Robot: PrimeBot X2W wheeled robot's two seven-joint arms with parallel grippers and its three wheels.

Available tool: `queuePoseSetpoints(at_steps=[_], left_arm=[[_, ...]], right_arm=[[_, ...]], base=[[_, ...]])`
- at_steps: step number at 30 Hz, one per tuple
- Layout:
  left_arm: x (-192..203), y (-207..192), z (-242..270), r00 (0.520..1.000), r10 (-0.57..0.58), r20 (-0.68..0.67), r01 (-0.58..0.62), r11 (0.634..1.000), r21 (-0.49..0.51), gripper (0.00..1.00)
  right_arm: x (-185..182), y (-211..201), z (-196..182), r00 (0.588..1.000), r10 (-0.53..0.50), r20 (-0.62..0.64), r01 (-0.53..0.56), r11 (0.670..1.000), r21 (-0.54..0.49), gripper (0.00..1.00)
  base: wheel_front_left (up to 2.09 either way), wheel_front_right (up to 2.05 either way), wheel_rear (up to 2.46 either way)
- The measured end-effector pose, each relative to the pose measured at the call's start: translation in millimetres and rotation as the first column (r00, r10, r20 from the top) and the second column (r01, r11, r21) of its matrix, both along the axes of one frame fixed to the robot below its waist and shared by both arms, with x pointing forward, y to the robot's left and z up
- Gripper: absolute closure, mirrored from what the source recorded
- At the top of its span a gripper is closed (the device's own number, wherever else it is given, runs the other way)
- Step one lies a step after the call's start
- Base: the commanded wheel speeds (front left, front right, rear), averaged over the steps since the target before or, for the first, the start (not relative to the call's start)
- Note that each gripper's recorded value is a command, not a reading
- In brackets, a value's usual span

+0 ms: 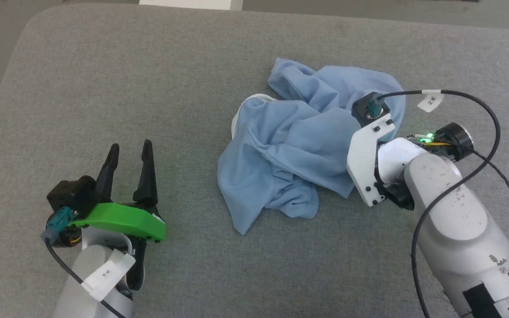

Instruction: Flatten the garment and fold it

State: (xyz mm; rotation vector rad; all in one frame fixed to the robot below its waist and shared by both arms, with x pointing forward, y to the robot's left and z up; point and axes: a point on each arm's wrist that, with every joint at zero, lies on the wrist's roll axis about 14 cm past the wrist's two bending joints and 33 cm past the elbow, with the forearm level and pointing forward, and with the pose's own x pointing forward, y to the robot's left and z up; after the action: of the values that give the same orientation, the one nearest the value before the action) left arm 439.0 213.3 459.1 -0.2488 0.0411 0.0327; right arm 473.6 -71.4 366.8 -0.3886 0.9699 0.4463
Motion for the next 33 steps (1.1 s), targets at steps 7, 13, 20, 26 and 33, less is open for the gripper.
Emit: queuePoseSetpoints(at_steps=[7, 13, 20, 26, 33], left_arm=[[0, 1, 0, 1.0, 0.005, 0.001, -0.005, 1.0, -0.007, 0.0], [2, -6, 6, 1.0, -0.015, 0.019, 0.015, 1.0, -0.015, 0.0], [1, -21, 14, 0.998, -0.053, 0.039, 0.054, 0.998, -0.024, 0.0], [0, -35, 25, 0.993, -0.092, 0.069, 0.094, 0.995, -0.028, 0.0], [-2, -38, 20, 0.994, -0.098, 0.055, 0.1, 0.994, -0.033, 0.0]], right_arm=[[0, 4, 8, 1.0, 0.001, 0.013, -0.002, 0.998, 0.065, 1.0], [10, -23, 32, 0.985, -0.121, 0.124, 0.1, 0.981, 0.166, 1.0], [12, -87, 74, 0.909, -0.33, 0.254, 0.267, 0.93, 0.254, 1.0], [-42, -158, 51, 0.85, -0.497, 0.175, 0.464, 0.864, 0.196, 1.0], [-94, -170, 15, 0.823, -0.567, 0.04, 0.556, 0.817, 0.151, 1.0]], base=[[0.0, 0.0, 0.0], [0.0, 0.0, 0.0], [0.0, 0.0, 0.0], [0.0, 0.0, 0.0], [0.0, 0.0, 0.0]])
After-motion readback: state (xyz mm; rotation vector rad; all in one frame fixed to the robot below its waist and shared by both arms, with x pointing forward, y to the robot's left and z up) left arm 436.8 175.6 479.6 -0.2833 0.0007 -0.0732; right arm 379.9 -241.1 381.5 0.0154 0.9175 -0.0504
